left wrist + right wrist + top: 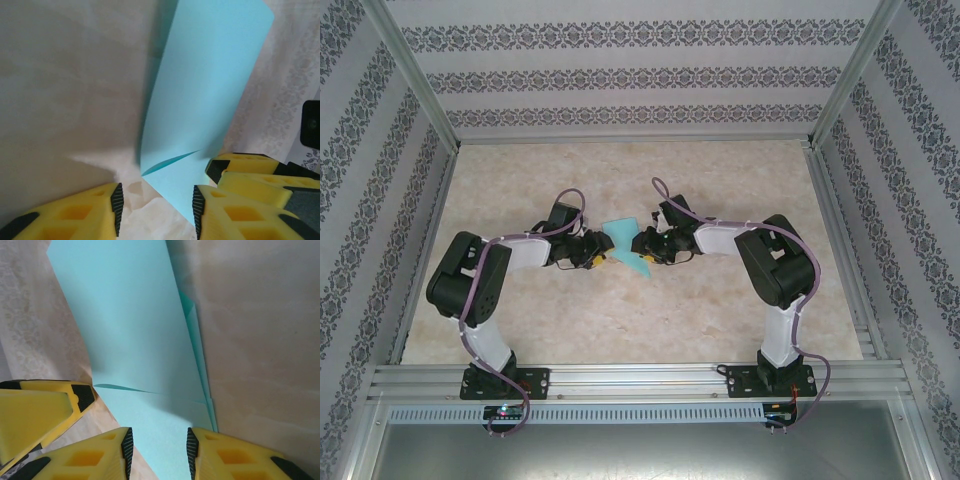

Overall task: Fold a paper plane with a square sheet of paper (pick it up from the middle)
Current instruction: Fold the wing for the fifth time at the center of the table.

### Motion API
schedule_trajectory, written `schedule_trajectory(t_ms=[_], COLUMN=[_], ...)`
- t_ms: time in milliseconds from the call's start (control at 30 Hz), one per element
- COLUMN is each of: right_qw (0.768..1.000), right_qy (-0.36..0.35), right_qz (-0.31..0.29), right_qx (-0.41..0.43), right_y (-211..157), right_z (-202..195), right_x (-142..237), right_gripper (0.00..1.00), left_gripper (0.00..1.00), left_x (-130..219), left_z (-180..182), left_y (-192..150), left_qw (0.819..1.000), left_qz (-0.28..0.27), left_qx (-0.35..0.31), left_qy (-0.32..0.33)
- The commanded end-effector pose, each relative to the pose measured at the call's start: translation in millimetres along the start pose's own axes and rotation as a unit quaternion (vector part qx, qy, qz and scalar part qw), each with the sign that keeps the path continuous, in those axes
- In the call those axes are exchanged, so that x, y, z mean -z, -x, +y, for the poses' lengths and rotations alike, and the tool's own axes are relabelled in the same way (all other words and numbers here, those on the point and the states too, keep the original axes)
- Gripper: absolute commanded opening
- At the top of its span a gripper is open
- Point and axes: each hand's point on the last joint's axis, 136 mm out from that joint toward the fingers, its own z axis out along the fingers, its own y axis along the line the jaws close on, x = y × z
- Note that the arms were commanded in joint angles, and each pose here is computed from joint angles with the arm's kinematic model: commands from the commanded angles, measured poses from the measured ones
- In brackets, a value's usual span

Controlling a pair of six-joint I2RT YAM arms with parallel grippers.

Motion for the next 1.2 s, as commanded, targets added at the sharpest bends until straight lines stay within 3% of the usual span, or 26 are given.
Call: schedule_trajectory(t_ms=[0, 300, 600, 1167], right_qw=[0.999, 0.999, 0.999, 1.000], right_qy=[-0.035, -0.033, -0.033, -0.013], right_qz=[0.008, 0.006, 0.007, 0.013], right_qx=[-0.033, -0.033, -0.034, 0.000], right_y=[-9, -8, -9, -9], right_z=[-30, -31, -32, -24], right_x=[-3, 0, 0, 3], right_gripper=[0.37, 0.36, 0.36, 0.38], left_gripper=[0.41, 0.36, 0.37, 0.26], left_x=[-3, -10, -12, -15], left_z=[-16, -14, -8, -41], left_y=[0, 2, 3, 0], left_qw=[1.000, 1.000, 1.000, 0.995], left_qz=[0.006, 0.009, 0.009, 0.026], left_qx=[-0.012, -0.008, -0.004, -0.040], left_qy=[-0.017, -0.011, 0.003, -0.088])
